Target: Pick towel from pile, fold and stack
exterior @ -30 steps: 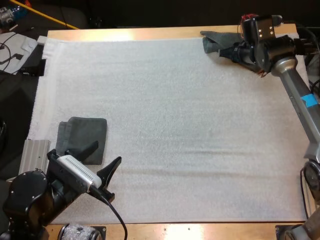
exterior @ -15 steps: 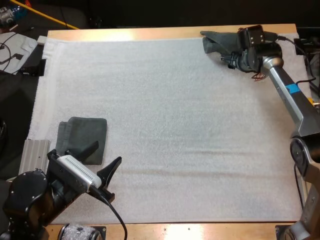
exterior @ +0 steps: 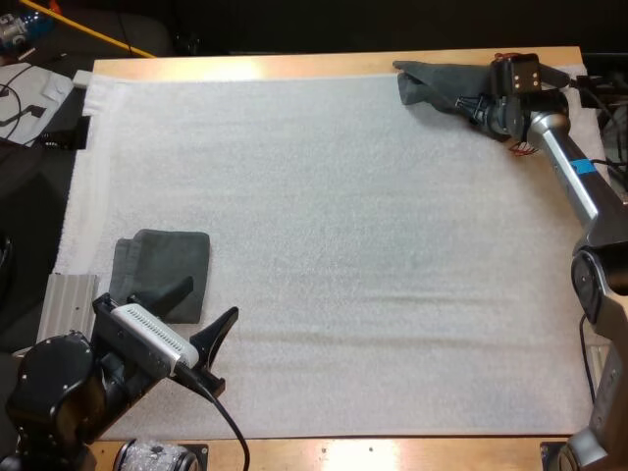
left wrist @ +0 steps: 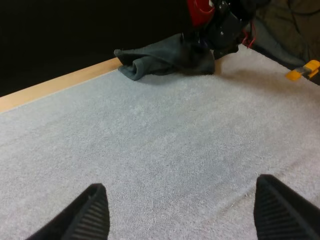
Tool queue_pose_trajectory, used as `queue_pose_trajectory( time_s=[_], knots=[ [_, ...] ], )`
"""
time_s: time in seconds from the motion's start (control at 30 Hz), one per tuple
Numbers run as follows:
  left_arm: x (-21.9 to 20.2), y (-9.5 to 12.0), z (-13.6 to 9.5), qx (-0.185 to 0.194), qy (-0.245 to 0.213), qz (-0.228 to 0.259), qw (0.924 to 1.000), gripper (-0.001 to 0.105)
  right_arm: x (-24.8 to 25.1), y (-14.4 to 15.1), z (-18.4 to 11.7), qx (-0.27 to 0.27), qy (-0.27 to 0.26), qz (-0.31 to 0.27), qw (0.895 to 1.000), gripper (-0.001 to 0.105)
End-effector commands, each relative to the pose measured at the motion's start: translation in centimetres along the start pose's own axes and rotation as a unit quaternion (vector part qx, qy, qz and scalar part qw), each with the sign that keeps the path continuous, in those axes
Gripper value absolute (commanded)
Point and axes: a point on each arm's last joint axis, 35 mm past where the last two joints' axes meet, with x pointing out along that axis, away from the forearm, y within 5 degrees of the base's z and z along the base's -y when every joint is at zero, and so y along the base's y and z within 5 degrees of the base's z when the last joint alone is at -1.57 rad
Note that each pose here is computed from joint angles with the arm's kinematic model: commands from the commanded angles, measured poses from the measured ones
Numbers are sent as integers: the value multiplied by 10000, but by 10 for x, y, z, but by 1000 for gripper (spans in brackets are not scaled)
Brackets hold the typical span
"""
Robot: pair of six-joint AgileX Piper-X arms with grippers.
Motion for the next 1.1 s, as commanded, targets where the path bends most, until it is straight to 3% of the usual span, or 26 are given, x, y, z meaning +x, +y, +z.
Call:
queue_pose_trajectory(
  time_s=[0.0, 0.23, 0.33, 0.5, 0.67, 0.9, 0.97, 1.07],
  knots=[
    [0, -1, 3, -35, -32, -18, 10000, 59, 7, -1, 4, 204, -153, 178, 9995, 59],
    [0, -1, 2, -36, -46, -63, 10000, 59, 18, 0, -3, 245, -36, 138, 9996, 55],
    [-1, -1, 2, -34, -51, -59, 10000, 59, 21, -1, -5, 279, 6, 156, 9995, 39],
    [0, -1, 2, -41, -36, -65, 10000, 59, 23, 0, -7, 270, 68, 265, 9993, 1],
    [1, -1, 3, -50, -25, -67, 10000, 59, 12, 2, -3, 41, 44, 343, 9994, 0],
    [2, 0, 2, -67, 16, -66, 10000, 59, -66, 13, 24, -1133, -465, 307, 9920, 0],
    [0, -1, 3, -68, -25, -51, 10000, 59, -39, 12, 14, -935, -233, 300, 9949, 0],
    [0, -1, 3, -54, -44, -45, 10000, 59, -59, 22, 18, -1297, -361, 232, 9906, 0]
  ],
)
